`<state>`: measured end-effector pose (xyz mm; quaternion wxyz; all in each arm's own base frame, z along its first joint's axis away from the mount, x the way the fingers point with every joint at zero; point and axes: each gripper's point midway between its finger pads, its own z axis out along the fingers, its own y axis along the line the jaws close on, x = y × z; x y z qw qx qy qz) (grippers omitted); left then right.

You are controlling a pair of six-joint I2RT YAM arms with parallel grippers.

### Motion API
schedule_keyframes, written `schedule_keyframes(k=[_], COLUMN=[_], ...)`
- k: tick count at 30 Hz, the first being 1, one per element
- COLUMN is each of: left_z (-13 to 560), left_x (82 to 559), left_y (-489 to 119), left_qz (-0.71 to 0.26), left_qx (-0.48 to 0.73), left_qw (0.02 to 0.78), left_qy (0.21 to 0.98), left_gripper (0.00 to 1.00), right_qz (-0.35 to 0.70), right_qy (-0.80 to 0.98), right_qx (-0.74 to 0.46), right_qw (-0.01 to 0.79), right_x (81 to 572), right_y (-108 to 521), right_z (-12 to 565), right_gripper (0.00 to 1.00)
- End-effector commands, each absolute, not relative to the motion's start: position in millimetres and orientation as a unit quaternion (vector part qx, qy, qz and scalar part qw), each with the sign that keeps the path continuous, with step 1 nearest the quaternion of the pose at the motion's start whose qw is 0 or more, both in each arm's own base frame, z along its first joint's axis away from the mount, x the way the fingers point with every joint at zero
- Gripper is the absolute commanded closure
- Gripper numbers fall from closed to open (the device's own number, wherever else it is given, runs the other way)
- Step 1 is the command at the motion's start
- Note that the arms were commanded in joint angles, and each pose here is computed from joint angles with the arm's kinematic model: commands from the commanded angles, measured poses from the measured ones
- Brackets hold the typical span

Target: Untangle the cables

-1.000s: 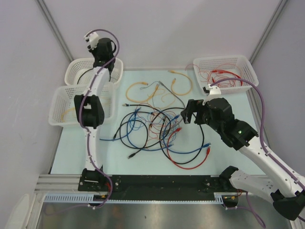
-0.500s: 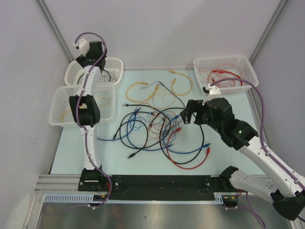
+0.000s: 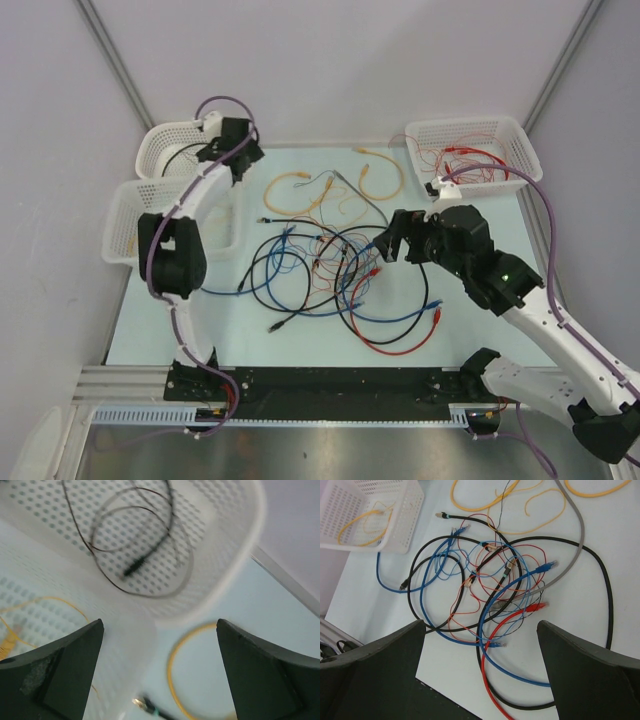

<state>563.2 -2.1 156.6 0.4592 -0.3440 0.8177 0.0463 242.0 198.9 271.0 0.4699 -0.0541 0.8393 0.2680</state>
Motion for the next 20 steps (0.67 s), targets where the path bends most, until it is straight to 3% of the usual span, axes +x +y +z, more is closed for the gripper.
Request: schedule_keyframes(k=[1, 5, 10, 15, 20], left_z=[279, 285, 291, 300, 273], left_x=[516, 472, 432, 389, 359], left_y=[-97, -157, -177, -212, -234], left_qz=[-0.061, -0.068, -0.035, -0.069, -0.114], left_qx=[-0.267, -0.199, -0.163, -0.094, -0.053], left_qw=[0.564, 0.553, 0.535, 0.556, 0.536], left_qy=[0.779, 0.806, 0.828, 0.823, 0.835], left_gripper=[0.00, 0.00, 0.00, 0.00, 0.00], right_qz=[0.289, 0.294, 0.300, 0.292, 0.250], right_qy=[0.808, 0.793, 0.802, 0.810, 0.822], right_qx=[-0.056, -0.058, -0.057, -0.054, -0.049], right_qw=[0.510, 0.530, 0.513, 0.506, 0.509], right_x=[240, 239, 241, 241, 246], right_y=[196, 194, 201, 201, 189], right_z=[300, 312, 304, 298, 287], right_gripper=[0.00, 0.00, 0.00, 0.00, 0.00])
